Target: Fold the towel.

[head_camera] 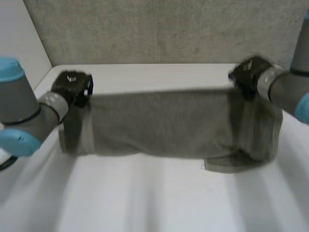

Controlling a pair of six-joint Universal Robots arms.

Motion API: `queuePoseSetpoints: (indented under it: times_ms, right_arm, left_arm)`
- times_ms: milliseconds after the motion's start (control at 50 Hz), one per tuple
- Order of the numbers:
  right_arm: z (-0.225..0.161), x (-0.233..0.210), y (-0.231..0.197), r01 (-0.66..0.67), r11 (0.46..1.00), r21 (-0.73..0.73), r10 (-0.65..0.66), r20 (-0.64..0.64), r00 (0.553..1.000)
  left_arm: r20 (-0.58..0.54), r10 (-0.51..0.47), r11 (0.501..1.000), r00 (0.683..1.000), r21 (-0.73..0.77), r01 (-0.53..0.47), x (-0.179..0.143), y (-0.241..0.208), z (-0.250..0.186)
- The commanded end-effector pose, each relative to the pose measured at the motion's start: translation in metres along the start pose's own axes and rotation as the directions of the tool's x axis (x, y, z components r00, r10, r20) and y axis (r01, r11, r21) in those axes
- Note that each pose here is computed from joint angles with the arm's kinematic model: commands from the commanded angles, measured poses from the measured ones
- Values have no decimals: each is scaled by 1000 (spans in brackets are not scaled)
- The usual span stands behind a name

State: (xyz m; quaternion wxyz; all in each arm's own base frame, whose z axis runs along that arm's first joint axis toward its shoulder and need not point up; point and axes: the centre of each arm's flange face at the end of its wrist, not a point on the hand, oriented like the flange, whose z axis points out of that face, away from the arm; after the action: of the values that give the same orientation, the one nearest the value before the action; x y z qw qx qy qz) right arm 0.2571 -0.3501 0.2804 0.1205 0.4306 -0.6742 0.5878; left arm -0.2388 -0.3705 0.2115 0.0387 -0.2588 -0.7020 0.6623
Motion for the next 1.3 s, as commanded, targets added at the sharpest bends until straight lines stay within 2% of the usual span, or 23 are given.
queuePoseSetpoints:
  times_ms: [20, 40, 60, 80, 100, 120, 140, 180, 240, 260, 280, 300, 320, 340, 360, 400, 480, 520, 640, 780, 960, 1160, 1300]
  right_arm:
    - [-13, 74, -90, 107, 899, 425, 80, -398, 914]
    - [-13, 74, -90, 107, 899, 425, 80, -399, 913]
    - [-23, 84, -103, 138, 863, 485, 111, -450, 886]
    - [-23, 84, -104, 139, 863, 486, 111, -451, 886]
    - [-30, 91, -112, 161, 837, 523, 138, -486, 863]
    - [-35, 93, -116, 172, 820, 546, 154, -499, 853]
    - [-35, 93, -116, 172, 820, 546, 154, -499, 853]
    - [-35, 84, -109, 147, 837, 528, 141, -466, 873]
    - [-32, 75, -101, 124, 862, 492, 117, -430, 895]
    - [-29, 65, -90, 94, 890, 446, 95, -382, 919]
    - [-28, 53, -79, 66, 919, 388, 69, -323, 944]
    - [-28, 53, -78, 66, 919, 388, 69, -323, 944]
    - [-27, 42, -66, 40, 945, 324, 49, -260, 964]
    - [-26, 29, -54, 18, 965, 263, 34, -193, 981]
    - [-26, 29, -54, 18, 965, 262, 34, -192, 981]
    - [-27, 5, -30, -9, 989, 149, 21, -76, 997]
    - [-25, -16, -9, -22, 995, 98, 22, 6, 1000]
    - [-24, -28, 1, -33, 996, 86, 28, 52, 998]
    - [-21, -78, 48, -108, 994, 14, 103, 202, 974]
    - [-21, -99, 80, -194, 979, -62, 203, 221, 954]
    - [-13, -79, 120, -370, 919, -135, 384, 96, 918]
    - [-17, -77, 134, -398, 899, -185, 416, 72, 907]
    - [-27, -64, 123, -392, 909, -143, 403, 60, 913]
  left_arm:
    - [113, -73, 925, 991, 379, 24, -31, -104, 17]
    - [120, -108, 881, 987, 472, 39, -37, -130, 11]
    - [120, -109, 880, 987, 473, 39, -37, -130, 11]
    - [120, -134, 836, 984, 547, 47, -42, -150, 4]
    - [120, -134, 836, 984, 547, 47, -42, -150, 4]
    - [121, -156, 792, 980, 608, 51, -45, -166, -3]
    - [120, -169, 761, 978, 647, 51, -48, -177, -9]
    - [114, -173, 746, 978, 664, 55, -48, -181, -12]
    - [107, -176, 766, 978, 639, 68, -44, -171, -16]
    - [107, -176, 766, 978, 639, 68, -44, -171, -16]
    - [103, -176, 784, 979, 616, 76, -41, -162, -17]
    - [96, -177, 808, 980, 582, 89, -36, -149, -16]
    - [95, -177, 809, 980, 581, 89, -36, -149, -16]
    - [91, -178, 837, 980, 537, 102, -32, -132, -16]
    - [90, -180, 868, 980, 483, 115, -30, -112, -16]
    - [87, -183, 894, 979, 429, 129, -25, -92, -17]
    - [81, -187, 936, 979, 318, 153, -16, -54, -24]
    - [82, -201, 962, 976, 206, 180, -8, -15, -32]
    - [73, -207, 978, 976, 47, 204, 9, 39, -46]
    - [81, -192, 981, 978, 35, 190, 12, 52, -50]
    - [83, -191, 981, 978, 31, 189, 13, 56, -52]
    - [81, -194, 981, 978, 13, 193, 15, 60, -55]
    - [76, -194, 981, 978, -2, 195, 17, 61, -61]
